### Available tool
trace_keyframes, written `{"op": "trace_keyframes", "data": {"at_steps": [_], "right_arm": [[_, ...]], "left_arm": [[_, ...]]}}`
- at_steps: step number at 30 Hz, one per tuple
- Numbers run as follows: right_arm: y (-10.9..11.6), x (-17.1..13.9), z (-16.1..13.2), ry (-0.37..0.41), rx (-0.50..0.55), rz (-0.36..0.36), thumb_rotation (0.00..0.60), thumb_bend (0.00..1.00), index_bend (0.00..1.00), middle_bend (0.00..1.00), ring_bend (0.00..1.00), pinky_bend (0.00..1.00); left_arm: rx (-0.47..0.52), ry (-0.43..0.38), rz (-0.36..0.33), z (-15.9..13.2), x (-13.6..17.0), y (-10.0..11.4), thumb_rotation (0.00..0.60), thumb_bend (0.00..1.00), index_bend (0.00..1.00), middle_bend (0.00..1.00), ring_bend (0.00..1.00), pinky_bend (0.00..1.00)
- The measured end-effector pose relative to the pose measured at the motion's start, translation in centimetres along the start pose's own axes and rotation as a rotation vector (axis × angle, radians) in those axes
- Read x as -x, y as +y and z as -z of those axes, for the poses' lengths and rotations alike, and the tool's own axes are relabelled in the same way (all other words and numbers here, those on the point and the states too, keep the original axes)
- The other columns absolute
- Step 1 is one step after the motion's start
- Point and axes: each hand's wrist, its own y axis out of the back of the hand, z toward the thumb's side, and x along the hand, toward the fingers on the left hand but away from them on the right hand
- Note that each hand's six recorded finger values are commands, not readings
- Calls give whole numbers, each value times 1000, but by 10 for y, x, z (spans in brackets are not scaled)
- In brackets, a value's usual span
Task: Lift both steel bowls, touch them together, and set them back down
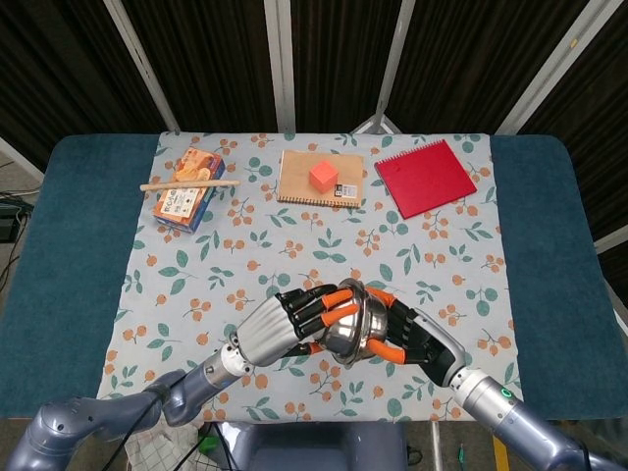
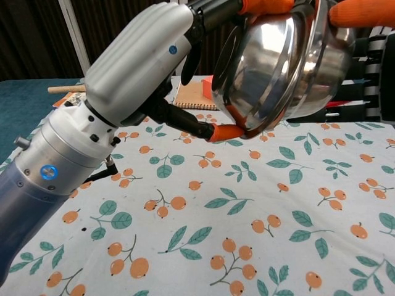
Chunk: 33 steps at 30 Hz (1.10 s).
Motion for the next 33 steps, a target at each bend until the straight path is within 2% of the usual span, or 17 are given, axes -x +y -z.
{"op": "trace_keyframes", "data": {"at_steps": [10,22,27,33], "right_arm": [[29,-10,-8,30,6,74,600,429,685,553,540,755],[56,-20,-12,47,32,101,600,432,686,553,540,755],[48,-15,-9,34,25,61,600,434,685,553,540,755],[28,-6,-5,18,45,5,600,438,685,553,539,755]], "left_arm": [[-33,-22,-27,5,1,17,600,484,467,570,459,695],[-108,-20,-20,19,10,34,600,484,467,569,459,695],[-104,-25,-27,17,8,34,600,483,467,569,459,695],[-98,-40,-18,11,4,28,600,484,468,570,459,695]]}}
